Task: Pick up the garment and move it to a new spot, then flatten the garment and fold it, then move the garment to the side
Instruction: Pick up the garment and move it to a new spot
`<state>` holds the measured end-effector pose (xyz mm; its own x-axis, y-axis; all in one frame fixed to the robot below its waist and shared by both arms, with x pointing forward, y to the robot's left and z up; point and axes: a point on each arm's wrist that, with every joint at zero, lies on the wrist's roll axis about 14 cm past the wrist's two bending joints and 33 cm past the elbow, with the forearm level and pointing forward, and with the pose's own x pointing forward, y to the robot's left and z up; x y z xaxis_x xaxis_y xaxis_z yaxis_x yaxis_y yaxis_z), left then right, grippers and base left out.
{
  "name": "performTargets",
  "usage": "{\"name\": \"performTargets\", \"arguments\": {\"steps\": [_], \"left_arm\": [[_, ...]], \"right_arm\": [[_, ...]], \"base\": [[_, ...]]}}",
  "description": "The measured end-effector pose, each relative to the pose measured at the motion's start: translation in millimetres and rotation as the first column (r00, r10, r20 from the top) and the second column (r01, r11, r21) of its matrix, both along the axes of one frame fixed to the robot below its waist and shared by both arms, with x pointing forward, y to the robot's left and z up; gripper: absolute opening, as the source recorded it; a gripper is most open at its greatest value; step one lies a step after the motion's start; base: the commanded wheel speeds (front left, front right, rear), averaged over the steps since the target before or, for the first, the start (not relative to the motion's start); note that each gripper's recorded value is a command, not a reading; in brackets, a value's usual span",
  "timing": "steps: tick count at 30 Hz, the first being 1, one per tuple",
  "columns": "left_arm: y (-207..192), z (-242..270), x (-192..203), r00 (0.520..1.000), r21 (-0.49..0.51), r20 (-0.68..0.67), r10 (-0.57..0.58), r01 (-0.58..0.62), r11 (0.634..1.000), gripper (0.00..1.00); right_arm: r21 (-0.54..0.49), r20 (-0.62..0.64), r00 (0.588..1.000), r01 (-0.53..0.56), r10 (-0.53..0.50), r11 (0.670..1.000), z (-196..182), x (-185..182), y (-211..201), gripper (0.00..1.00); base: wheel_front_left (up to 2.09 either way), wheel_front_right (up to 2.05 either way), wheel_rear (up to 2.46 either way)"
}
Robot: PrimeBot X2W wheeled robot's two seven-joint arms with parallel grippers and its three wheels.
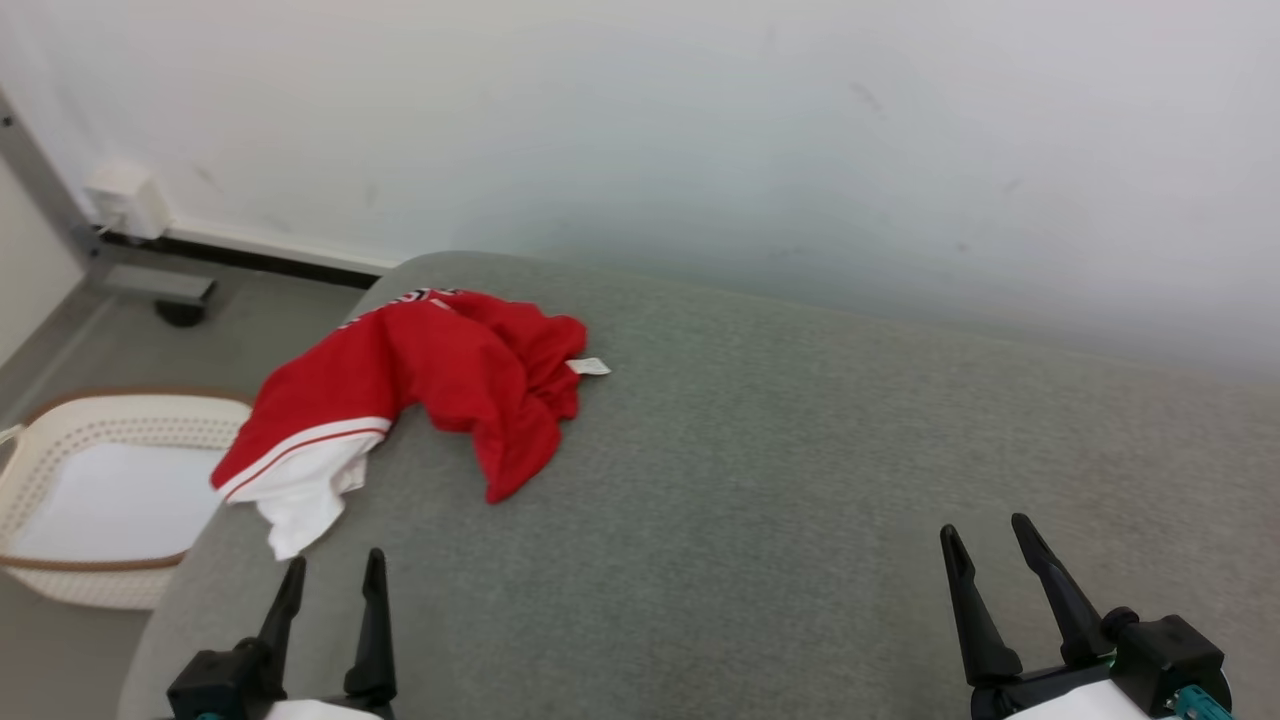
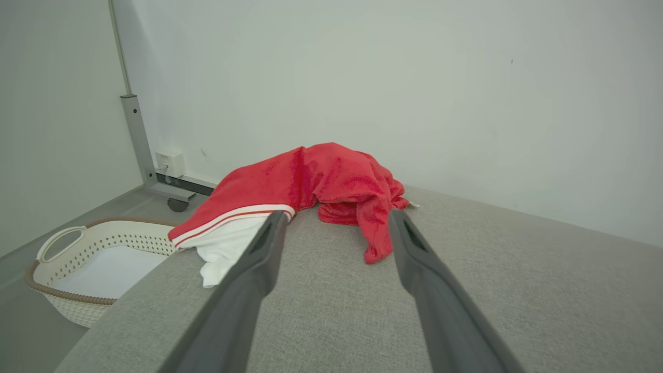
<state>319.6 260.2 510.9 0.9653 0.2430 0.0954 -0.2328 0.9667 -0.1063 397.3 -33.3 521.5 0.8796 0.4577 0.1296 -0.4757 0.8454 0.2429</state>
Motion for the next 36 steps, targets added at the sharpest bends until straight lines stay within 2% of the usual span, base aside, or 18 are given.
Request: {"name": "performTargets", "arguments": {"steps": [7,16,30,36], "left_arm": [[24.5,-4.1,-21.5,0.996,-0.002,-0.014,0.090,-0.090,0.996,1.00],[25.7,-2.1,-8.3,0.997,0.005,-0.020,0.068,-0.068,0.998,1.00],[38.3,44.7,87.1,0.986,-0.009,-0.145,-0.079,0.078,0.997,1.00],[41.3,37.1,134.3,0.958,-0.050,-0.260,-0.119,0.110,0.993,1.00]], "right_arm": [[0.005,-0.009,0.996,-0.092,0.092,0.996,-2.1,0.5,33.2,1.00],[0.000,-0.004,0.997,-0.081,0.081,0.997,-1.4,3.0,28.1,1.00],[0.004,0.062,0.998,0.020,-0.021,1.000,19.5,5.1,-9.6,1.00],[0.005,0.051,0.995,0.084,-0.084,0.996,14.7,11.5,-33.0,1.00]], "base": [[0.00,0.00,0.00],[0.00,0.00,0.00],[0.00,0.00,0.00],[0.00,0.00,0.00]]}}
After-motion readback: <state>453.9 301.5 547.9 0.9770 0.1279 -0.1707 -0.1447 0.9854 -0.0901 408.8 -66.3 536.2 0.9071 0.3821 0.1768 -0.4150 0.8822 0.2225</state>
